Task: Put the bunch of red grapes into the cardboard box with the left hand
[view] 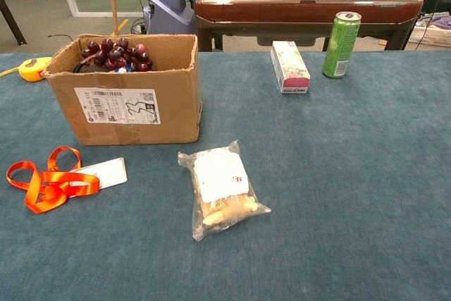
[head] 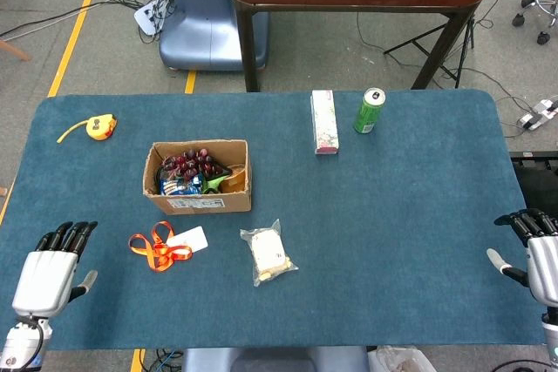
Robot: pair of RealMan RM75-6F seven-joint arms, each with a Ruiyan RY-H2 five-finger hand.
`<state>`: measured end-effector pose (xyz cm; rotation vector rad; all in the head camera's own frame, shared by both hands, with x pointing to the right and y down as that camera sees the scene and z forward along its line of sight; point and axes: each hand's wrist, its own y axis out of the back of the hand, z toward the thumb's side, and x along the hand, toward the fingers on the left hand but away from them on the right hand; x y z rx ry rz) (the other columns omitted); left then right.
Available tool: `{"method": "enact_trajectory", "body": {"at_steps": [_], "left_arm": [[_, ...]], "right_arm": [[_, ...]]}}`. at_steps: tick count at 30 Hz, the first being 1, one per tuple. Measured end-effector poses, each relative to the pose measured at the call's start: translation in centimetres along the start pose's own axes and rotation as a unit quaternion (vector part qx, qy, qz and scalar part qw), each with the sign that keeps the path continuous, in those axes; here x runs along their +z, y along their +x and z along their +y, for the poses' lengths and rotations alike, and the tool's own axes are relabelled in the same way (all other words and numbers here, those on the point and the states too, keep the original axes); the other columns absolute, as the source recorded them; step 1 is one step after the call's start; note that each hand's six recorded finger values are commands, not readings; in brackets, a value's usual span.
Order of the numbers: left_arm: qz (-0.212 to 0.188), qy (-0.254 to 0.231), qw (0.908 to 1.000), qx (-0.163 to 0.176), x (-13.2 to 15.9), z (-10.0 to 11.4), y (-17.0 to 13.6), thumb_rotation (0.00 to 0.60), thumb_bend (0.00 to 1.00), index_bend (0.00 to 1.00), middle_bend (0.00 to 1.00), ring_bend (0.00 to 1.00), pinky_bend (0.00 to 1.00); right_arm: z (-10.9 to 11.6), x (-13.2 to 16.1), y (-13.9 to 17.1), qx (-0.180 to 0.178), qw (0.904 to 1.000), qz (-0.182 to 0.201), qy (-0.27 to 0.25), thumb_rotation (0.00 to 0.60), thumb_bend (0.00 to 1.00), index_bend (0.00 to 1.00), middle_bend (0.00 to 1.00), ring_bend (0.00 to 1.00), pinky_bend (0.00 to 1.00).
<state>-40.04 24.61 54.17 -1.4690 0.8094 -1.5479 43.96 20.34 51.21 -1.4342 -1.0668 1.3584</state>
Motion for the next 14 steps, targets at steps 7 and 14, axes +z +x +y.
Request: {"method": "enact_trajectory", "body": {"at_steps": [7, 14], "left_arm": [[0.015, -0.03, 0.9993, -0.018, -2.4, -3.5, -2.1, 0.6, 0.2, 0.19, 0.21, 0.16, 0.24], [0.014, -0.043, 0.9987, -0.023, -2.5, -4.5, -2.3, 0.6, 0.2, 0.19, 0.21, 0.16, 0.25]], "right_arm": [[-0.5, -0.2, -0.3, 0.007, 1.0, -0.005, 0.004, 0.6, 0.15, 0.43, 0.43, 0.29, 0.41], [-1.1, -0.1, -1.1, 0.021, 0.9998, -0.002, 0.001, 0.6, 0.15, 0.43, 0.43, 0.29, 0.41]]}}
